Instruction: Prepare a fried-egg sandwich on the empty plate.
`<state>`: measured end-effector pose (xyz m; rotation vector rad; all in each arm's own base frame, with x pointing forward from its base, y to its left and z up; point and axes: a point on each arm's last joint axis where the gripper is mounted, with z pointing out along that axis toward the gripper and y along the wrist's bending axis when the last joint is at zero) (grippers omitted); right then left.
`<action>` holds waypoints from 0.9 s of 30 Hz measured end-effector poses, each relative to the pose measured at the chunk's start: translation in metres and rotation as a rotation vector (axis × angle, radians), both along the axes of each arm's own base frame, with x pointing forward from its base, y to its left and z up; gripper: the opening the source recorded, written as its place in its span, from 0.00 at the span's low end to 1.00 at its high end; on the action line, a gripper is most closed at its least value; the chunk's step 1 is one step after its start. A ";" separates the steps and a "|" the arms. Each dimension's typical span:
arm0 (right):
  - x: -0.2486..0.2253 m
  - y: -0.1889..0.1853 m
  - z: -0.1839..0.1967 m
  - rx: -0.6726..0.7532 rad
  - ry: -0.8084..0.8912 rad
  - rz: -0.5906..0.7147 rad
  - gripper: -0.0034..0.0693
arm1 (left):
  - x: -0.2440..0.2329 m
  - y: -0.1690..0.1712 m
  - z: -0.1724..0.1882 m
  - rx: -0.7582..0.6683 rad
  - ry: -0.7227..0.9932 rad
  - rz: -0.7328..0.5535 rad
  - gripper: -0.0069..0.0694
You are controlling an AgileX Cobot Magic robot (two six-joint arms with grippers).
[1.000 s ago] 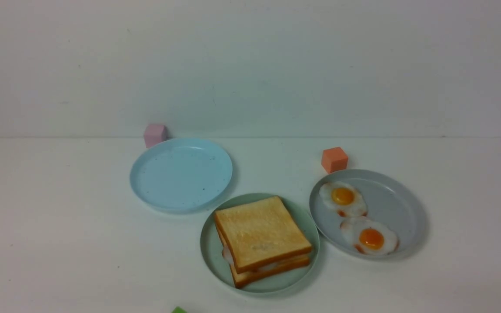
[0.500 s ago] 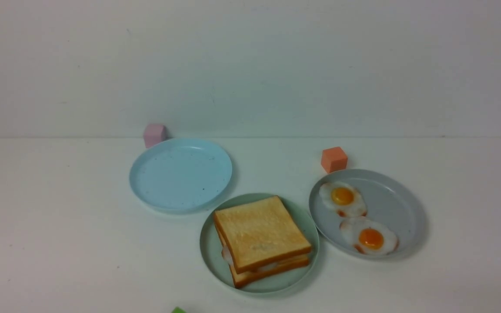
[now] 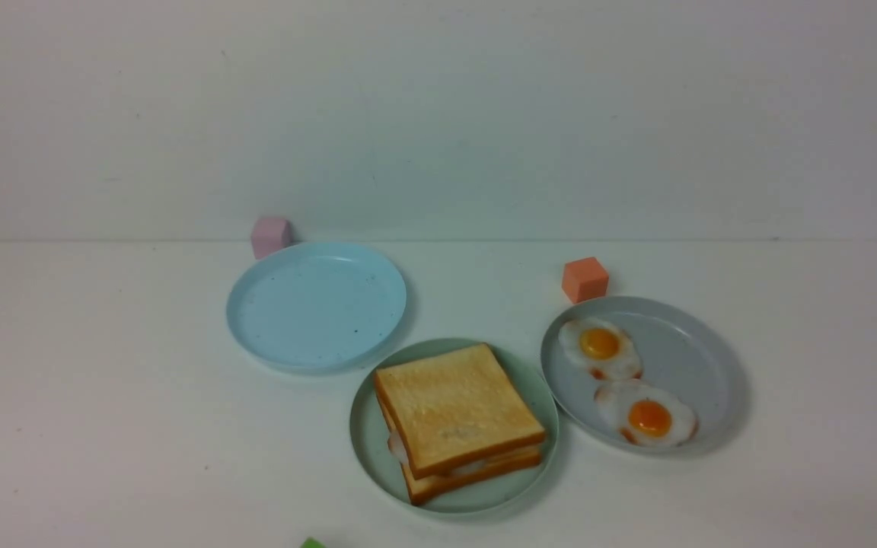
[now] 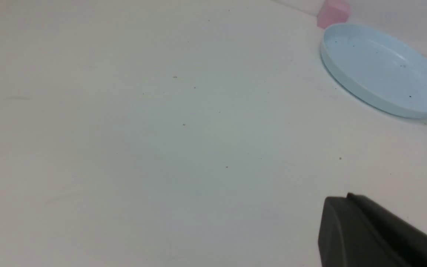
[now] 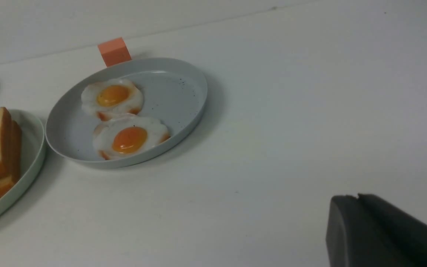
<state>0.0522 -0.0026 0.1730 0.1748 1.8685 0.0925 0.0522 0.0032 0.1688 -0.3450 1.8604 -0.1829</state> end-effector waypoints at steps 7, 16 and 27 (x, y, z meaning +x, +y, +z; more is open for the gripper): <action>0.000 0.000 0.000 0.000 0.000 0.000 0.13 | 0.000 0.000 0.000 0.000 0.000 0.000 0.07; 0.000 0.000 0.000 0.000 0.000 0.000 0.14 | 0.000 0.000 0.000 0.000 0.000 0.000 0.07; 0.000 0.000 0.000 0.000 0.000 0.000 0.16 | 0.000 0.000 0.000 0.000 0.000 0.000 0.08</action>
